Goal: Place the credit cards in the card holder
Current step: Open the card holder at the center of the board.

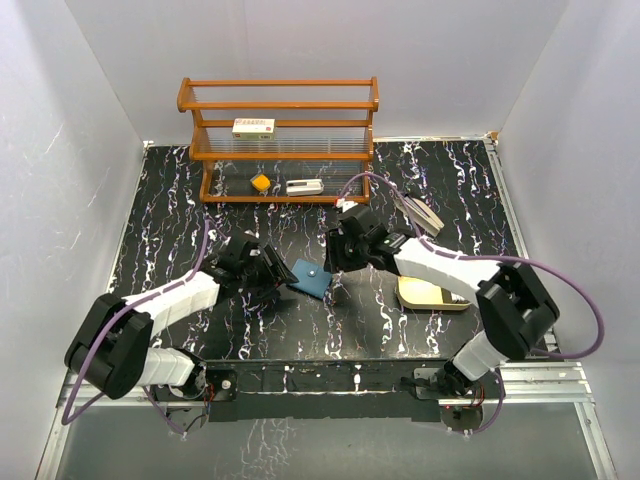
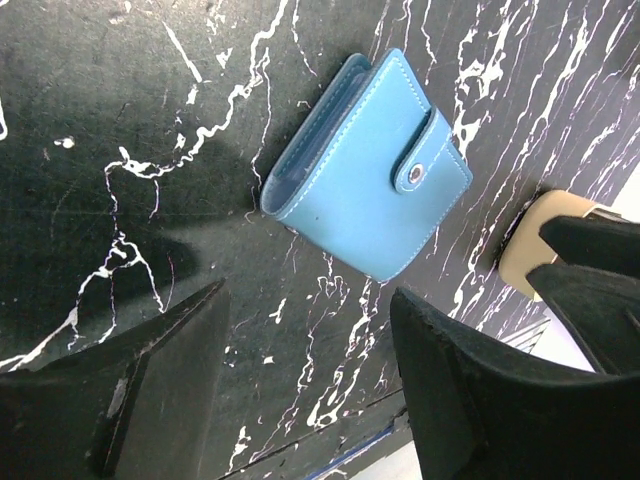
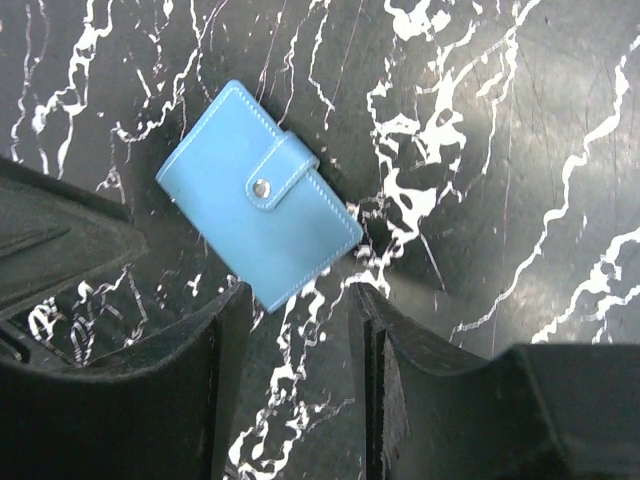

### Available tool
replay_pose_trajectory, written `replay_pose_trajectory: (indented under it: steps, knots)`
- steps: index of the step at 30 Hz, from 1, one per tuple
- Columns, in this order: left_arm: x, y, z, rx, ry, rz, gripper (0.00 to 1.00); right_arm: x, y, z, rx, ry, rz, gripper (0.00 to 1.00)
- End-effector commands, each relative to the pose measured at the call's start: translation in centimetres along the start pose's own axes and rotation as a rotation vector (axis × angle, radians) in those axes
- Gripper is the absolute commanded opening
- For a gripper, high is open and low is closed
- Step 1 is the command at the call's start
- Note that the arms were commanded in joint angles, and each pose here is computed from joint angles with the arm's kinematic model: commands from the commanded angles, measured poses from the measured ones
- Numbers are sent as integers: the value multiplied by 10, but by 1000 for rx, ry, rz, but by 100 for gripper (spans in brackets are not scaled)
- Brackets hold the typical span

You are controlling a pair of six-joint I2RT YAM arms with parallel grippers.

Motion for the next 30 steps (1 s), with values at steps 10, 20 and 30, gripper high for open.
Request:
replay_pose_trajectory:
  steps: [10, 20, 30]
  knots:
    - [8, -3, 15, 6, -17, 19, 64, -11, -6, 56, 51, 7, -78, 31]
    - [-9, 5, 22, -35, -151, -23, 65, -39, -49, 54, 93, -28, 74, 15]
    - [-22, 17, 31, -119, -267, -65, 60, -46, -71, 47, 104, 15, 186, 13]
Point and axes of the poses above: each gripper's point midway between its finger pads, its own z axis out along the fingers, its own x axis along the line the jaws close on, y = z × x, the point moved 6 cm from there along -z, back along the fingers, and after that the axes turned 12 degrees about z, right-handed, at the moved point
